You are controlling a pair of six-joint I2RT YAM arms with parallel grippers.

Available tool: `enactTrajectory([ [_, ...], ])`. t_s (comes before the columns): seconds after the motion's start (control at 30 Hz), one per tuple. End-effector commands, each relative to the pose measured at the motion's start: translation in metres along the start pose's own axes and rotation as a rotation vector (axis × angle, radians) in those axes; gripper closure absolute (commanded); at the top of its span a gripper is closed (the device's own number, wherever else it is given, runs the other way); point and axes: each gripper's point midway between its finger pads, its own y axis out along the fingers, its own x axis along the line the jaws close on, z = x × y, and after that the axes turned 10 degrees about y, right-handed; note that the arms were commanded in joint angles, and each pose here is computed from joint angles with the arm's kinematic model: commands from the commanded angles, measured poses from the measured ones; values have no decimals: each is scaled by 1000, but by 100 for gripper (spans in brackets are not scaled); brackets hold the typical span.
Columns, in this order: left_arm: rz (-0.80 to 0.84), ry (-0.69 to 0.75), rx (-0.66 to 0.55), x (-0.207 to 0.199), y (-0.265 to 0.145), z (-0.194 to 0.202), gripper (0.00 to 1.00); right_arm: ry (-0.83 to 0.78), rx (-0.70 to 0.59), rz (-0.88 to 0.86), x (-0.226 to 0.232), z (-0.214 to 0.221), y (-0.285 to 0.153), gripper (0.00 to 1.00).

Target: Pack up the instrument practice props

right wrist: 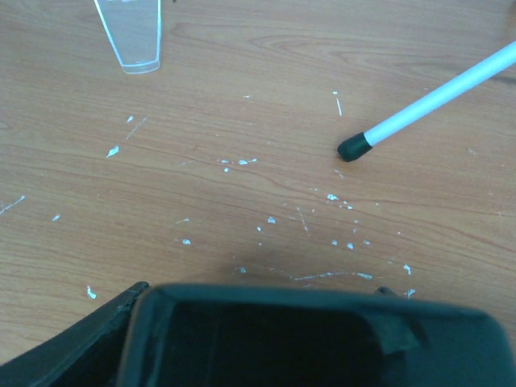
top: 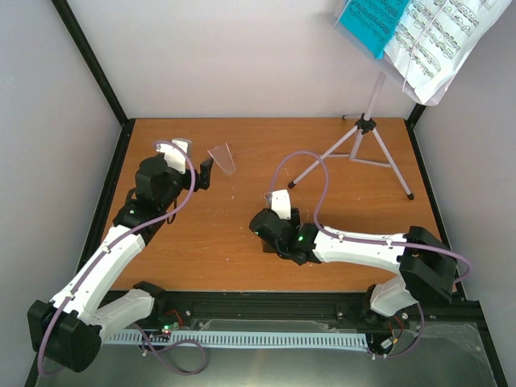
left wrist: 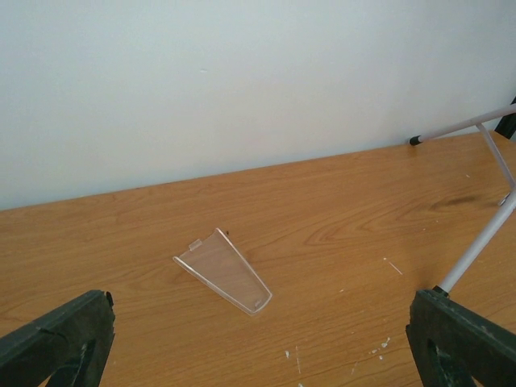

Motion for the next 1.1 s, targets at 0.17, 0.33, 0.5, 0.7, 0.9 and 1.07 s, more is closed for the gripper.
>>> enactTrajectory([
  [0.17,10,19,-43,-1,-1,-10,1,129,-87,-14,11,-30,-10,31],
  [0.33,0,22,-45,0,-2,-10,1,140,-95,-91,20,-47,-26,14],
  [0.5,-14,25,-51,3,-3,-11,1,128,-142,-253,36,-87,-63,1],
  [0.7,-23,23,-62,5,-6,-13,1,213,-188,-304,-2,-123,-86,0],
  [0.9,-30,23,-90,6,-12,-17,1,438,-53,-245,-88,-82,-43,0],
  [1.07,-19,19,-88,4,-10,-16,1,541,64,-249,-120,-23,-16,4],
])
